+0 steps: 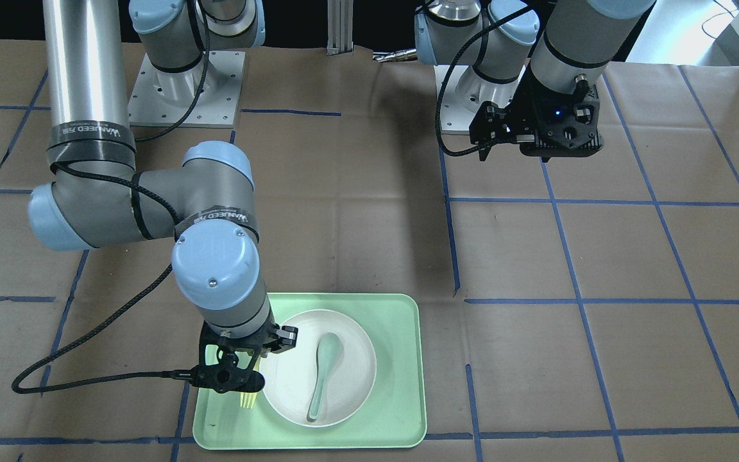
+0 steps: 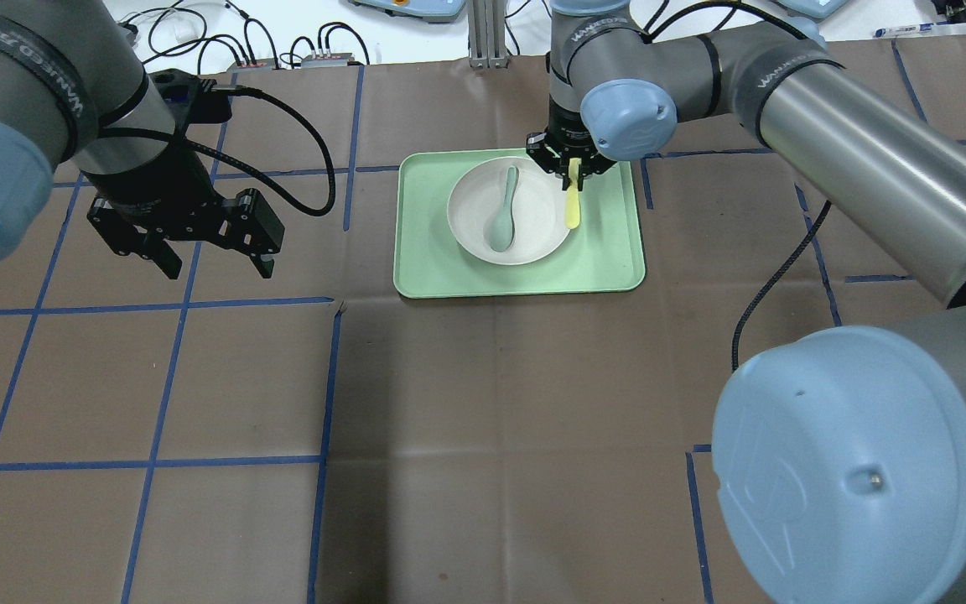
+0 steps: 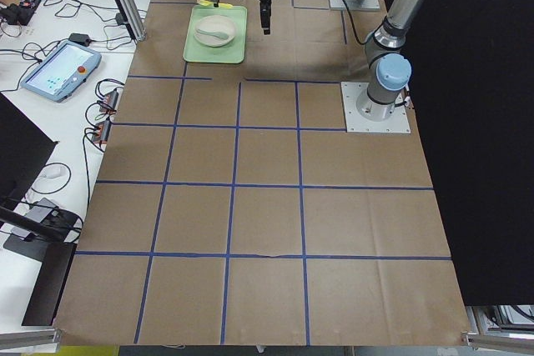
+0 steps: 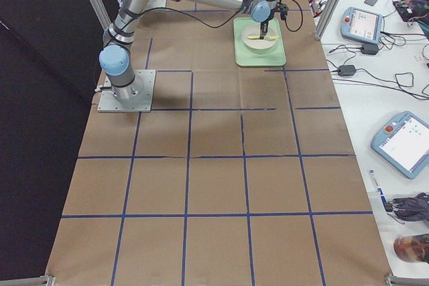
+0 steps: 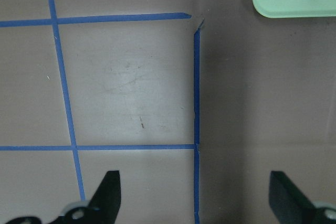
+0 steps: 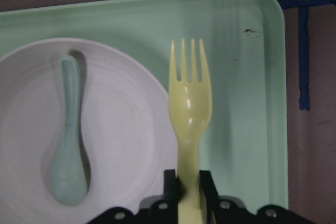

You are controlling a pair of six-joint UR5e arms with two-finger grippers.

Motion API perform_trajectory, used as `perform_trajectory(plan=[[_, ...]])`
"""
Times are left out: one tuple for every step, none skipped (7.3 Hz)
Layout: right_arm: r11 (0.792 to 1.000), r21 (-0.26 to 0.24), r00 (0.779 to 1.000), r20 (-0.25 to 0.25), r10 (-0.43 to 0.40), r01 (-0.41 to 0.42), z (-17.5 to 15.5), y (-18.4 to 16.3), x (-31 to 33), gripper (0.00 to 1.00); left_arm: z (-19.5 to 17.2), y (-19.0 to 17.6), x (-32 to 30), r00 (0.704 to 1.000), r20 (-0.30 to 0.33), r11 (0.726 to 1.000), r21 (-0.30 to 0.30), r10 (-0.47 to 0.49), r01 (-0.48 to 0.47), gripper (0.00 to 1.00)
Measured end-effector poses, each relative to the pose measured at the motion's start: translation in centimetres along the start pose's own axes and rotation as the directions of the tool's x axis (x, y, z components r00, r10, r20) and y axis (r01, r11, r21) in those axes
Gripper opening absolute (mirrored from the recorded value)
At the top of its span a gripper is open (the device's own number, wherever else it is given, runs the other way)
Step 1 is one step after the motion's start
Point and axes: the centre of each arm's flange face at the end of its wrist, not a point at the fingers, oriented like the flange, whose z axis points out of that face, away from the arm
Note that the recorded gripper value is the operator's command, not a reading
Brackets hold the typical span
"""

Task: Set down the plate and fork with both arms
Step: 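Carry the fork with the right gripper beside the plate on the tray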

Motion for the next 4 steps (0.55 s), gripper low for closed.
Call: perform_trajectory(plan=[[1.000, -0.005, 1.000, -0.001, -0.004, 0.004, 1.3, -0.4, 1.8, 0.03, 0.0, 0.0, 0.0, 1.000, 0.000, 1.000, 0.000, 0.000, 0.000, 1.00], [1.000, 0.004, 1.000, 0.000, -0.009, 0.009, 2.7, -0.9, 2.7, 0.03, 0.0, 0.0, 0.0, 1.000, 0.000, 1.000, -0.001, 0.000, 0.000, 1.00], [1.000, 0.007, 1.000, -0.005, -0.017, 0.017, 4.4, -1.4, 3.0, 0.03, 0.1, 0.0, 0.0, 1.000, 0.000, 1.000, -0.002, 0.000, 0.000, 1.00], [1.000, 0.013, 1.000, -0.016, -0.021, 0.021, 6.2, -2.0, 3.1, 0.04, 0.1, -0.1, 0.0, 1.000, 0.000, 1.000, -0.002, 0.001, -0.001, 1.00]])
